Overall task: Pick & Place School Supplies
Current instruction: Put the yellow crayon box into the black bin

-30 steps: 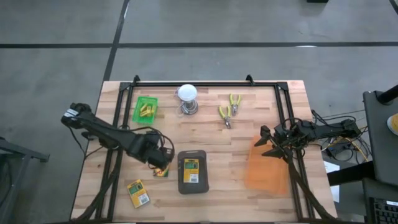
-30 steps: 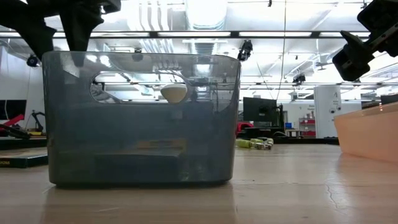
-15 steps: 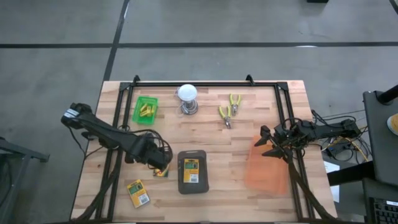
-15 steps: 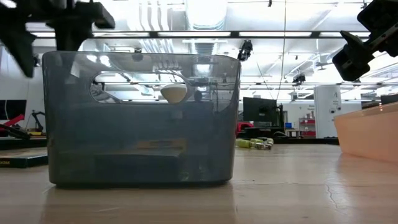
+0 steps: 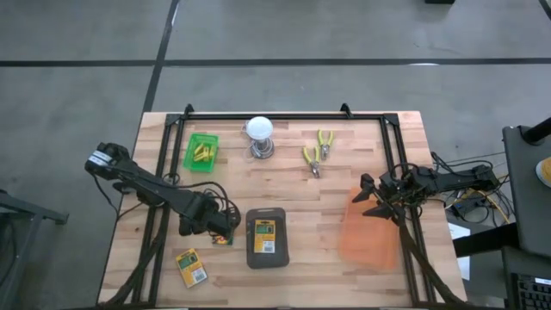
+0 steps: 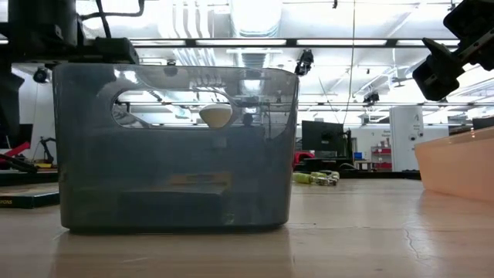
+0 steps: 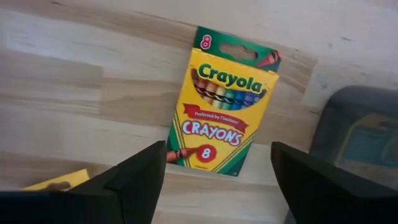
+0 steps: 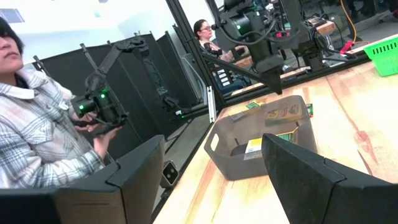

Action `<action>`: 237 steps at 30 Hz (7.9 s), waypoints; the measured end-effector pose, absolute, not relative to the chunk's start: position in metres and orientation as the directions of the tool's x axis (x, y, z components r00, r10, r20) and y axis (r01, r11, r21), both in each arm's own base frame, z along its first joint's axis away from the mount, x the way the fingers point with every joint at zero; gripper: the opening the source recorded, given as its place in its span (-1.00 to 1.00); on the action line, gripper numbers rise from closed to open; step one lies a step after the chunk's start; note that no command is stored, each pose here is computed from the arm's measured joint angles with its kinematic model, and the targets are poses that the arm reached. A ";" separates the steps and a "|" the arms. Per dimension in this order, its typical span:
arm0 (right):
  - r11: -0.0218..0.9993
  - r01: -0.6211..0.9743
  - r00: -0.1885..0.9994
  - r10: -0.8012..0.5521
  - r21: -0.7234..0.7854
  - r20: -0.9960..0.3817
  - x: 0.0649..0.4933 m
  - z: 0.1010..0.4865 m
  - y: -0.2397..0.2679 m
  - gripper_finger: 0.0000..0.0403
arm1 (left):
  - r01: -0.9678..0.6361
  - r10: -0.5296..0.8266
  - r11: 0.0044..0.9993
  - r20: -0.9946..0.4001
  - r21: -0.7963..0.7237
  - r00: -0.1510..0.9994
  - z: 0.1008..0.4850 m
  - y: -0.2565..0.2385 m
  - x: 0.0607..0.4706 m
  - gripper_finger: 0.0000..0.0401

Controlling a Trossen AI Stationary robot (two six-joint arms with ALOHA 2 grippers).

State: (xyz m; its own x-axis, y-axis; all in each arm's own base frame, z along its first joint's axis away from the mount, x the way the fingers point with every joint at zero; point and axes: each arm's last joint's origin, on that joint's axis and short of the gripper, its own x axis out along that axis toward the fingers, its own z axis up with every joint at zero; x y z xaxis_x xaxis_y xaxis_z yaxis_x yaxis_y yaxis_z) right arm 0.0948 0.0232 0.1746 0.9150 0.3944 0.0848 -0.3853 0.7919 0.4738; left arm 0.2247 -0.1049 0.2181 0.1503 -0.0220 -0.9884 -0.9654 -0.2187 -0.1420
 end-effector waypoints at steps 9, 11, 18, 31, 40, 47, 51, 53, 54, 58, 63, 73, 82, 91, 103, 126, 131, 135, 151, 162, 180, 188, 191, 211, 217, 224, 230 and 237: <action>0.792 -0.385 0.915 0.394 0.474 0.085 0.095 0.175 0.023 0.31 | -0.958 -0.054 -0.200 -0.974 -0.205 0.219 0.200 -0.105 0.228 0.56; 0.792 -0.385 0.915 0.394 0.474 0.085 0.095 0.175 0.023 0.29 | -0.966 -0.049 -0.172 -0.978 -0.193 0.204 0.195 -0.104 0.226 0.59; 0.792 -0.385 0.915 0.394 0.474 0.085 0.095 0.175 0.023 0.29 | -0.982 -0.067 -0.128 -0.987 -0.138 0.147 0.185 -0.104 0.225 0.76; 0.792 -0.385 0.915 0.394 0.474 0.084 0.095 0.175 0.023 0.31 | -0.983 -0.079 -0.004 -0.980 -0.182 0.182 0.180 -0.103 0.234 0.80; 0.792 -0.385 0.915 0.394 0.474 0.084 0.095 0.175 0.023 0.31 | -0.986 -0.065 0.023 -0.985 -0.164 0.163 0.174 -0.099 0.230 0.80; 0.792 -0.385 0.915 0.394 0.474 0.084 0.095 0.175 0.023 0.32 | -0.983 -0.069 0.033 -0.981 -0.182 0.180 0.174 -0.099 0.232 0.80; 0.792 -0.385 0.915 0.394 0.474 0.084 0.095 0.175 0.023 0.30 | -0.980 -0.068 0.045 -0.979 -0.194 0.191 0.174 -0.099 0.233 0.80; 0.792 -0.385 0.915 0.394 0.474 0.084 0.095 0.175 0.023 0.29 | -0.980 -0.066 0.045 -0.979 -0.195 0.192 0.174 -0.099 0.233 0.80; 0.792 -0.385 0.915 0.394 0.474 0.085 0.095 0.175 0.023 0.29 | -0.980 -0.065 0.045 -0.979 -0.195 0.192 0.174 -0.099 0.233 0.80; 0.792 -0.385 0.915 0.394 0.474 0.085 0.095 0.175 0.023 0.31 | -0.981 -0.061 0.044 -0.980 -0.191 0.189 0.172 -0.099 0.234 0.80; 0.792 -0.386 0.915 0.395 0.474 0.085 0.095 0.175 0.023 0.33 | -0.985 -0.060 0.049 -0.985 -0.165 0.162 0.164 -0.101 0.237 0.80; 0.792 -0.385 0.915 0.394 0.474 0.085 0.095 0.175 0.023 0.28 | -0.984 -0.076 0.062 -0.984 -0.166 0.161 0.162 -0.102 0.240 0.80; 0.792 -0.386 0.915 0.394 0.474 0.085 0.095 0.175 0.023 0.32 | -0.984 -0.077 0.066 -0.984 -0.167 0.162 0.162 -0.102 0.240 0.80; 0.792 -0.385 0.915 0.394 0.474 0.085 0.095 0.175 0.023 0.31 | -0.983 -0.079 0.071 -0.984 -0.168 0.163 0.162 -0.102 0.240 0.80; 0.792 -0.385 0.915 0.394 0.474 0.085 0.095 0.175 0.023 0.30 | -0.982 -0.083 0.070 -0.982 -0.178 0.172 0.162 -0.102 0.241 0.74; 0.792 -0.385 0.915 0.394 0.474 0.085 0.095 0.175 0.023 0.30 | -0.980 -0.085 0.072 -0.980 -0.188 0.182 0.163 -0.102 0.241 0.70; 0.792 -0.385 0.915 0.394 0.474 0.085 0.095 0.175 0.023 0.33 | -0.979 -0.085 0.072 -0.979 -0.190 0.183 0.163 -0.102 0.240 0.70; 0.792 -0.385 0.915 0.394 0.474 0.085 0.095 0.175 0.023 0.32 | -0.979 -0.085 0.072 -0.979 -0.190 0.184 0.164 -0.102 0.240 0.70; 0.792 -0.385 0.915 0.394 0.474 0.085 0.095 0.175 0.023 0.33 | -0.978 -0.080 0.071 -0.978 -0.197 0.191 0.167 -0.101 0.239 0.70; 0.792 -0.385 0.915 0.394 0.474 0.085 0.095 0.175 0.023 0.30 | -0.986 -0.094 0.049 -0.984 -0.158 0.153 0.165 -0.100 0.237 0.70; 0.792 -0.385 0.915 0.394 0.474 0.085 0.095 0.175 0.023 0.28 | -0.976 -0.125 0.067 -0.972 -0.207 0.197 0.167 -0.102 0.241 0.70; 0.792 -0.385 0.915 0.394 0.474 0.085 0.095 0.175 0.023 0.32 | -0.963 -0.072 0.136 -0.972 -0.233 0.225 0.167 -0.101 0.242 0.70; 0.792 -0.385 0.915 0.394 0.474 0.085 0.095 0.175 0.023 0.33 | -0.959 -0.054 0.154 -0.971 -0.240 0.234 0.167 -0.101 0.243 0.70; 0.792 -0.385 0.915 0.394 0.474 0.084 0.095 0.175 0.023 0.32 | -0.967 -0.041 0.151 -0.979 -0.205 0.201 0.166 -0.099 0.240 0.70; 0.792 -0.385 0.915 0.394 0.474 0.084 0.095 0.175 0.023 0.32 | -0.965 -0.048 0.147 -0.976 -0.218 0.213 0.167 -0.100 0.241 0.70; 0.792 -0.385 0.915 0.394 0.474 0.084 0.095 0.175 0.023 0.28 | -0.961 -0.059 0.138 -0.970 -0.240 0.234 0.167 -0.101 0.243 0.70; 0.792 -0.385 0.915 0.394 0.474 0.085 0.095 0.175 0.023 0.30 | -0.963 -0.055 0.142 -0.973 -0.229 0.223 0.165 -0.101 0.243 0.70; 0.792 -0.385 0.915 0.394 0.474 0.085 0.095 0.175 0.023 0.33 | -0.966 -0.051 0.144 -0.976 -0.216 0.210 0.161 -0.102 0.245 0.70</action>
